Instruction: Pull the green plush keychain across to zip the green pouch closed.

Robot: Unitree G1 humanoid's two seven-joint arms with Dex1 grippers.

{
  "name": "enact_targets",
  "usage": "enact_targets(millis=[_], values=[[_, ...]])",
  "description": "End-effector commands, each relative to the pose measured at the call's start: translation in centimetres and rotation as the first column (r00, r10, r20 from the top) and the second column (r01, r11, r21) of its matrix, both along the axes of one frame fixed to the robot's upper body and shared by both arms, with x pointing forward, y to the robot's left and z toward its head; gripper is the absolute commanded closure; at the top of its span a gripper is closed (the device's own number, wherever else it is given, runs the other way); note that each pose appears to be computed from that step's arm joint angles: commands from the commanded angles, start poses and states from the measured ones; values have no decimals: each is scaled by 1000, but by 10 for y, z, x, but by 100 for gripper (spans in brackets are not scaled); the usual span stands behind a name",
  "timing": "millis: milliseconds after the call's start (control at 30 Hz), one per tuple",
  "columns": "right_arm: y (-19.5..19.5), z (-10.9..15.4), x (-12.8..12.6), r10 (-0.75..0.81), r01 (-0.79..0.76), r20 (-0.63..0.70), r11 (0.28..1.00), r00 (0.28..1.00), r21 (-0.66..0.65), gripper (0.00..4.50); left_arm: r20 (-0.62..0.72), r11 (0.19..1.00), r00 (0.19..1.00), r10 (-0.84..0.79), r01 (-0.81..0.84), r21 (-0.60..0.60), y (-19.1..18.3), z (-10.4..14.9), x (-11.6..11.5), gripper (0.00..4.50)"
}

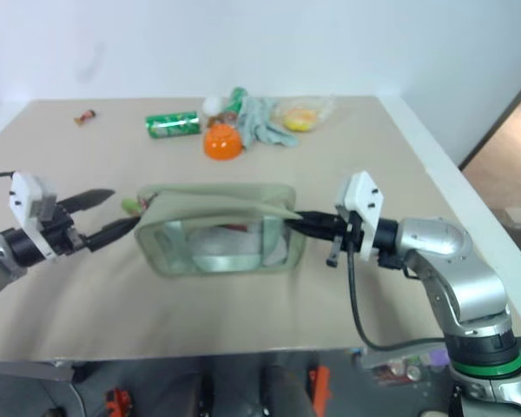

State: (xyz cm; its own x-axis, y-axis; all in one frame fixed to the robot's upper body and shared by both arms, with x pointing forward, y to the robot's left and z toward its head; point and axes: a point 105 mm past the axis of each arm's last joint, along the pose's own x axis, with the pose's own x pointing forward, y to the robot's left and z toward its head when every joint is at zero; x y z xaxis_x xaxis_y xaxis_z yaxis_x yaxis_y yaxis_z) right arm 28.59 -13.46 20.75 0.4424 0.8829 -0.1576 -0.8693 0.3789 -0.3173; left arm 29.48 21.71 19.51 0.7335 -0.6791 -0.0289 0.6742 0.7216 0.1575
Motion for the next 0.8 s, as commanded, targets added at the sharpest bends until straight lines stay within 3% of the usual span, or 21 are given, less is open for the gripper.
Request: enact_targets(millis=[33, 333, 433, 800], values=[[1, -2, -2, 14, -14, 0, 1000, 1000, -15, 446, 35, 1000, 999, -22, 22, 16, -2, 4, 4, 0], [0, -2, -2, 9, -9, 7, 1000, 1000, -23, 446, 39, 995, 995, -96, 94, 33, -7, 2, 15, 0], [-1, -2, -1, 4, -4, 11, 1000, 1000, -26, 450, 48, 993, 992, -114, 113, 28, -10, 5, 19, 80], [-3, -4, -1, -6, 7, 20, 999, 1000, -43, 450, 69, 992, 991, -112, 116, -45, -5, 21, 20, 448]])
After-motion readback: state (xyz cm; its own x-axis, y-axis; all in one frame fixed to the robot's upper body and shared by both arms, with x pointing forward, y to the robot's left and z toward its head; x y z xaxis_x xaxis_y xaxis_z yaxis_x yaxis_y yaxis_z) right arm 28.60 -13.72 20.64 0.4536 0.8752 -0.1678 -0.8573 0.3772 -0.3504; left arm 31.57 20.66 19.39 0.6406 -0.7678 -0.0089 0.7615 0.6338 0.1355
